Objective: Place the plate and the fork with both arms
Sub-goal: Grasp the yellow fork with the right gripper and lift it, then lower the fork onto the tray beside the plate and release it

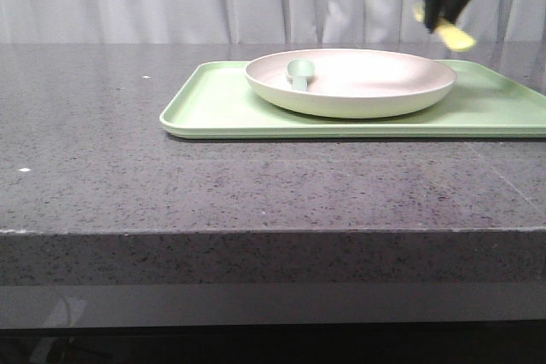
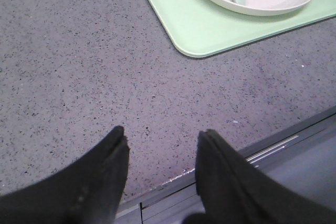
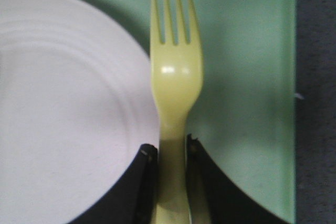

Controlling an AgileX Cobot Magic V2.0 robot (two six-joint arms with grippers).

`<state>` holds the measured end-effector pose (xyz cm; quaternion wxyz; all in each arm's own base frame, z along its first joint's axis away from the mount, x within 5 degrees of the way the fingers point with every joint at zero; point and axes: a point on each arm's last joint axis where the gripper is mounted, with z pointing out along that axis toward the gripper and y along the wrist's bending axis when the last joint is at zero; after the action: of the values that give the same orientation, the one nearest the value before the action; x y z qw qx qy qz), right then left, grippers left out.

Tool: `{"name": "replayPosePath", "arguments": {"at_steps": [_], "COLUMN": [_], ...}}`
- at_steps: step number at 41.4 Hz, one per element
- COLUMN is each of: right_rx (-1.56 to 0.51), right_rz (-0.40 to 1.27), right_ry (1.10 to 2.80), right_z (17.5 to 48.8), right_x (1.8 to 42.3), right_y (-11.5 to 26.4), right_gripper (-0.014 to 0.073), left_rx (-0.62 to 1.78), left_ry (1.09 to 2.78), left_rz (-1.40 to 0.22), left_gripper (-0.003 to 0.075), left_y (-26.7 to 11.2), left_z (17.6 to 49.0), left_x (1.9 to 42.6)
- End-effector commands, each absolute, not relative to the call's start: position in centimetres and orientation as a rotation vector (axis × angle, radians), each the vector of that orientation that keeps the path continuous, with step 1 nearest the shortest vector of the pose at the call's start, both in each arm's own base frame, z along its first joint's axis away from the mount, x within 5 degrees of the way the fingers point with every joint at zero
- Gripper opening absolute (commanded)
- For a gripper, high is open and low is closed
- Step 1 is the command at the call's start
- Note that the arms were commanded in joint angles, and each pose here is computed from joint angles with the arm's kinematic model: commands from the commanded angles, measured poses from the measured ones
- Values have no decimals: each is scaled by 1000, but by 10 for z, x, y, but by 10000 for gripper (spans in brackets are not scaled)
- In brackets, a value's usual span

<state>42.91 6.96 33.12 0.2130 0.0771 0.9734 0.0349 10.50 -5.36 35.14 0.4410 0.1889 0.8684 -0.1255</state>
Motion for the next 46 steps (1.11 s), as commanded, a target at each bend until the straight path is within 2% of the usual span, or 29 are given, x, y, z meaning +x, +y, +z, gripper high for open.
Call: {"name": "replayPosePath", "arguments": {"at_steps": [1, 13, 20, 25, 38, 46], "right_rx": [233, 169, 156, 156, 149, 147], "right_rz": [74, 218, 221, 219, 217, 218], "right_ry": [2672, 2763, 2825, 2841, 2852, 2818], "right_z": [360, 340, 316, 309, 303, 311], "right_x": [416, 425, 436, 439, 442, 440], "right_y": [44, 18, 19, 19, 19, 19], "right_gripper": [101, 101, 101, 109, 347, 353], "left_rx": [453, 453, 453, 453, 453, 453], "left_ry": [2061, 2061, 2061, 2061, 2061, 2061], "left_rz": [-335, -335, -335, -335, -335, -335], "left_gripper": [302, 302, 302, 302, 302, 302], "left_y": [-55, -55, -55, -55, -55, -55], "left_z": [365, 365, 365, 365, 365, 365], "left_x": [107, 107, 107, 107, 107, 107]}}
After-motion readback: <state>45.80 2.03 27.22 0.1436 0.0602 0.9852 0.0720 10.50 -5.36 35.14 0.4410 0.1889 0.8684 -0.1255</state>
